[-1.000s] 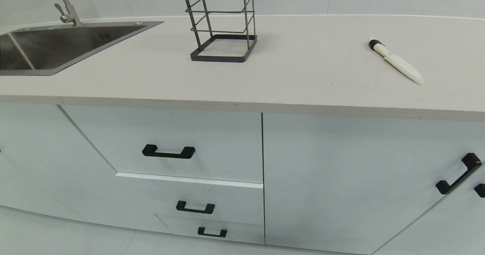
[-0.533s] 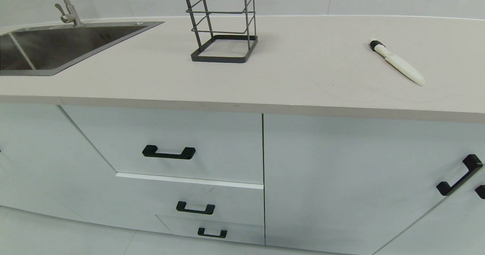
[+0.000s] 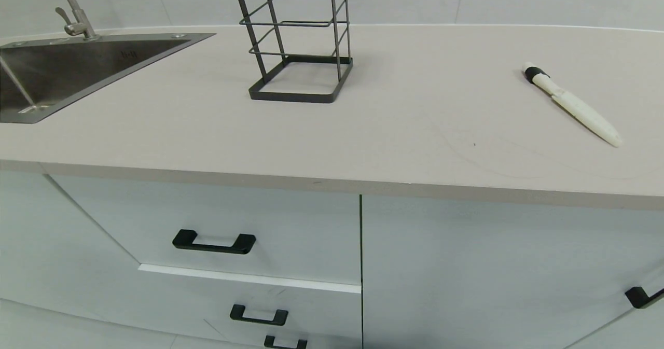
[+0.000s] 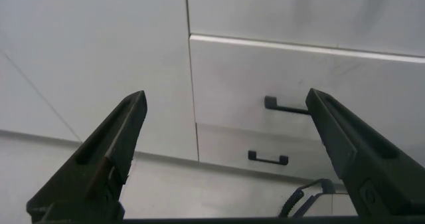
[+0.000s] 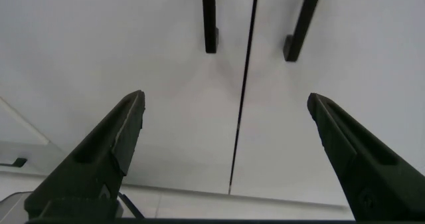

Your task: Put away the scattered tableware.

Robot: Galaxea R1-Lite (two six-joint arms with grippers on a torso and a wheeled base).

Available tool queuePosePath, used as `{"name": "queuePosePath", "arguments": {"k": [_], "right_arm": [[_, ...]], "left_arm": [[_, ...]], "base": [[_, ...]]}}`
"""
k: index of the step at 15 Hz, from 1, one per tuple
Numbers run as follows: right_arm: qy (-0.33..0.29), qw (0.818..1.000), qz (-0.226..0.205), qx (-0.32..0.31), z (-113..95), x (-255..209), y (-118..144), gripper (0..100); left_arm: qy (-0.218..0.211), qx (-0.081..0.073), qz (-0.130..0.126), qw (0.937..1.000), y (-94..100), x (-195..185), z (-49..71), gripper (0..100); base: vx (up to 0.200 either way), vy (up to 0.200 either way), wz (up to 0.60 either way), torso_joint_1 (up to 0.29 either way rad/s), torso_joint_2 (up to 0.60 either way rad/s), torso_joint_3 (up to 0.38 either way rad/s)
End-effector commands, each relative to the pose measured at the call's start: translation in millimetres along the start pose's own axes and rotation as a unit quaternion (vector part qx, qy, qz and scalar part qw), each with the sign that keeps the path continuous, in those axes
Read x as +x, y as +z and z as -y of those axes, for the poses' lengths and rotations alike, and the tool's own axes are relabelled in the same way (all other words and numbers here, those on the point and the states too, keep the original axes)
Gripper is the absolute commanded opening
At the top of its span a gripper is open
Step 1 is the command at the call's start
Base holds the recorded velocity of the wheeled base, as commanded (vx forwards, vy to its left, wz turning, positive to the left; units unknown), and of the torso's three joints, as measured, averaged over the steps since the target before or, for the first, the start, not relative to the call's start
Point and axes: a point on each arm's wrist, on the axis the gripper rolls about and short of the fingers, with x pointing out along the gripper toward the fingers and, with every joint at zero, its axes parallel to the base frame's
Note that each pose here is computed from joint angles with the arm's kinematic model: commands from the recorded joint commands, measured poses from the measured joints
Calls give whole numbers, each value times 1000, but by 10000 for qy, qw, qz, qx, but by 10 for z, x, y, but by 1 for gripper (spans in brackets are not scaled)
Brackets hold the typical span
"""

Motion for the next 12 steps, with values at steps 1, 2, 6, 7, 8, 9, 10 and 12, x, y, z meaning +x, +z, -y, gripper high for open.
{"name": "queuePosePath", "arguments": {"k": [1,2,6,7,8,9,10,12], "right_arm": [[2,10000,-6,-1,0,1,0,100],[2,10000,-6,-1,0,1,0,100],[2,10000,-6,6,0,1,0,100],[2,10000,-6,14,0,1,0,100],[2,10000,-6,14,0,1,0,100],[2,10000,-6,14,0,1,0,100],[2,10000,-6,14,0,1,0,100],[2,10000,-6,6,0,1,0,100]], "left_arm": [[3,-1,-5,10000,1,1,0,100],[3,-1,-5,10000,1,1,0,100],[3,-1,-5,10000,1,1,0,100],[3,-1,-5,10000,1,1,0,100],[3,-1,-5,10000,1,1,0,100],[3,-1,-5,10000,1,1,0,100],[3,-1,-5,10000,1,1,0,100],[3,7,-5,10000,1,1,0,100]], "base": [[0,0,0,0,0,0],[0,0,0,0,0,0],[0,0,0,0,0,0],[0,0,0,0,0,0],[0,0,0,0,0,0],[0,0,0,36,-51,-22],[0,0,0,144,-193,-36],[0,0,0,203,-80,-61]]}}
